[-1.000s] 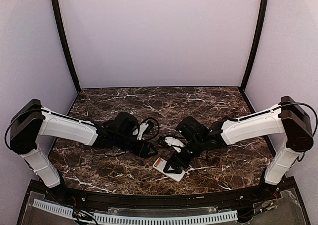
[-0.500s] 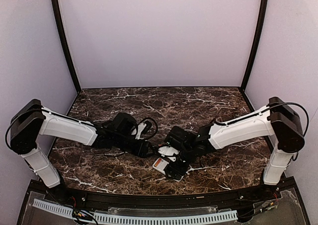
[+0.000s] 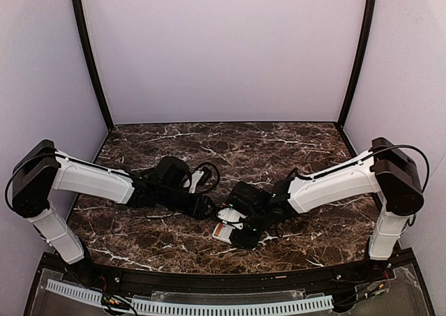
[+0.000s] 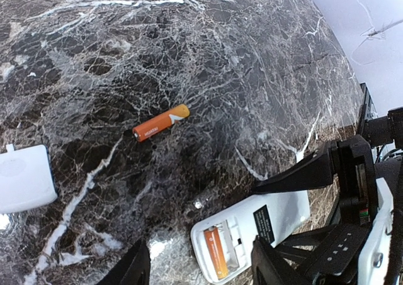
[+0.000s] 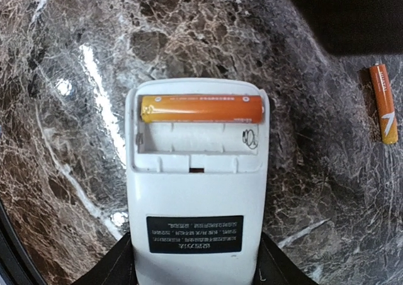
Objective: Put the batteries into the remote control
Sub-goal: Pick up the remote control without batteries from the center of the board.
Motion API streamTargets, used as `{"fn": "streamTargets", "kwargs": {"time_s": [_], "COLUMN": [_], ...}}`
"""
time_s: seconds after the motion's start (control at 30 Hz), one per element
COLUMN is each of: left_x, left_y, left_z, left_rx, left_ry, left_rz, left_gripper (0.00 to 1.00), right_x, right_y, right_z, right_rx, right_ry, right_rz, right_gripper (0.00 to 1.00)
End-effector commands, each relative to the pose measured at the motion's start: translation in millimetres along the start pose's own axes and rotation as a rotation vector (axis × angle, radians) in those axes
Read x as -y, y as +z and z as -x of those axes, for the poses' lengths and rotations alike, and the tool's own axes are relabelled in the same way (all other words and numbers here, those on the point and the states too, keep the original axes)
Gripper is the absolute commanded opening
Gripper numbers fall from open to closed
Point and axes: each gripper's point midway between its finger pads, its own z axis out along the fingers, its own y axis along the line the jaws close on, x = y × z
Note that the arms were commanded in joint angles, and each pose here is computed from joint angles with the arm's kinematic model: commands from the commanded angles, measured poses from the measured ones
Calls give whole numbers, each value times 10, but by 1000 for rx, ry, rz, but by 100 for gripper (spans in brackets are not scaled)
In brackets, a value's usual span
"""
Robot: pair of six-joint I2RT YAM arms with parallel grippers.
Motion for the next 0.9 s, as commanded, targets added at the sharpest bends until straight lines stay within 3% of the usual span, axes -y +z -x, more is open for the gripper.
{"fn": "streamTargets", "kwargs": {"time_s": [0.0,0.17,0.33,0.87], "left_x": [41,83,158,478], "left_y": [-108,-153,-193,-161], "left_z": [13,21,17,136], "left_rx": [13,14,5,-59], "left_ry": [-15,-26,-48,-133], "left_rz": [-27,-51,-112,-288], "left_gripper": [55,56,57,67], "right_x": [-1,59,185,252], "right_y": [164,98,-40,-554], "right_z": [-371,-271,-121,237], "right_rx": [-107,-57,22,238], "right_ry": [-15,-54,-79,-174], "right_rz": [-22,-56,-136,-275], "right_gripper": [56,42,37,27]}}
